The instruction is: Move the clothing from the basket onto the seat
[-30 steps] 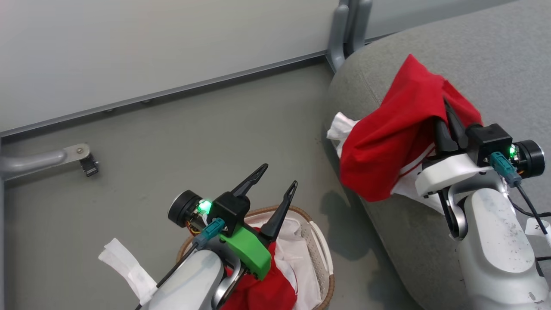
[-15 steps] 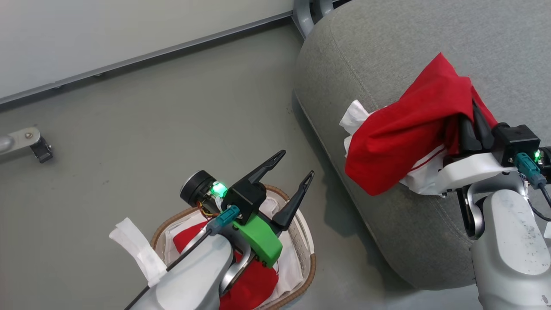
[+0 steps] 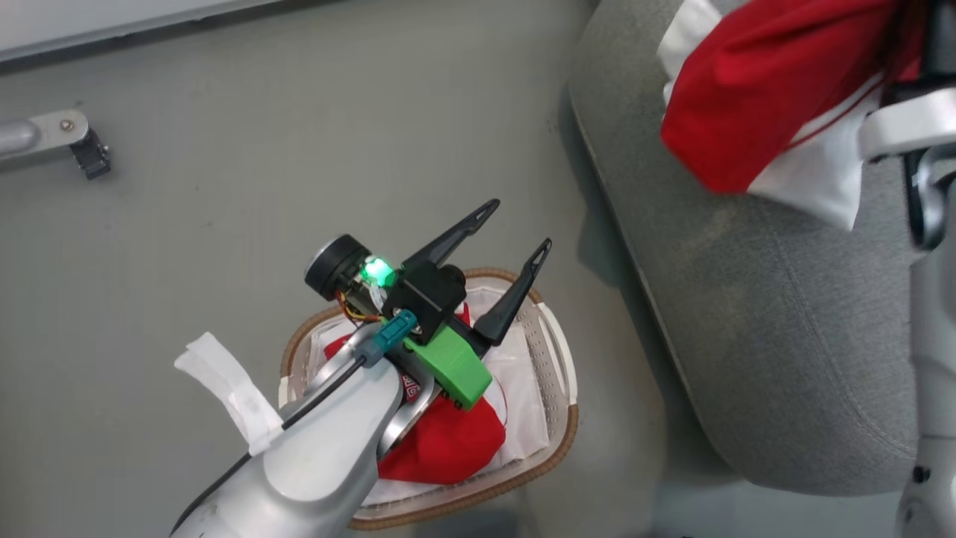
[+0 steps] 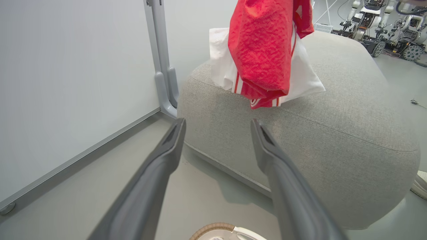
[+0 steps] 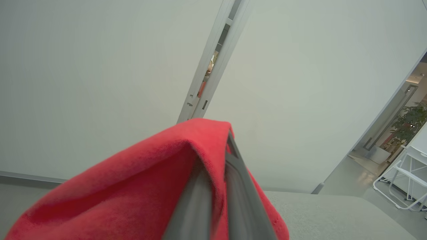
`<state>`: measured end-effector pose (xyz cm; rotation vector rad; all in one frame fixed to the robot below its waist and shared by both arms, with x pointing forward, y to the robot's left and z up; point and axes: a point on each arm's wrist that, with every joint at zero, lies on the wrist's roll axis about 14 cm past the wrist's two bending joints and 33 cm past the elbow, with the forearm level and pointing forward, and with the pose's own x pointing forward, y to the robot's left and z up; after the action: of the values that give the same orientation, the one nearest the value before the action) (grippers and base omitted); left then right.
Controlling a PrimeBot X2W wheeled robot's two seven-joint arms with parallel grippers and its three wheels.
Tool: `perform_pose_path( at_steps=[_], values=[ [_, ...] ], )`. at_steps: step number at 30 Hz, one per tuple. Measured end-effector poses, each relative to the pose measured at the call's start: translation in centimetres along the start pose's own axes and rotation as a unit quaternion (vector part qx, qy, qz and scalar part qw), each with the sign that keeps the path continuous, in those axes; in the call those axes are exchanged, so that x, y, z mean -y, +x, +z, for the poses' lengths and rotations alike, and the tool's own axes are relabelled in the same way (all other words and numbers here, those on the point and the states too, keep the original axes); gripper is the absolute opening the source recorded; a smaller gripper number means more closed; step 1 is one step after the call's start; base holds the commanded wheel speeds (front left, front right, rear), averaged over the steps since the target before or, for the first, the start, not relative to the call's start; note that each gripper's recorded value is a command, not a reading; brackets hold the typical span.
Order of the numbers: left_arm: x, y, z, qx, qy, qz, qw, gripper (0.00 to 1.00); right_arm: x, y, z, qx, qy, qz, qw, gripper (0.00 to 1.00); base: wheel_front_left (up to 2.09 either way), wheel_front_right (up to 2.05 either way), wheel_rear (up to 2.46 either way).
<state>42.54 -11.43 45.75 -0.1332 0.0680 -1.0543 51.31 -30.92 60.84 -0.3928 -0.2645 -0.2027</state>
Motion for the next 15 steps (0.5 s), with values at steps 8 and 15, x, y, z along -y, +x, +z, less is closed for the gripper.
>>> perform_pose_path(
  at_steps=[8,15],
  values=[
    [-3.6,-0.7,-2.1,-0.007,-0.001,0.032,0.999,1.0,4.1,7.5,1.8,0.051,-0.087,-0.029,0.994,0.0,0.0,0.0,0.0],
    [-5.1,-1.3,-4.5,-0.022,-0.014,0.043,0.999,1.0,8.0,9.7,-3.7,-0.01,-0.12,-0.082,0.989,0.0,0.0,0.0,0.0]
  ],
)
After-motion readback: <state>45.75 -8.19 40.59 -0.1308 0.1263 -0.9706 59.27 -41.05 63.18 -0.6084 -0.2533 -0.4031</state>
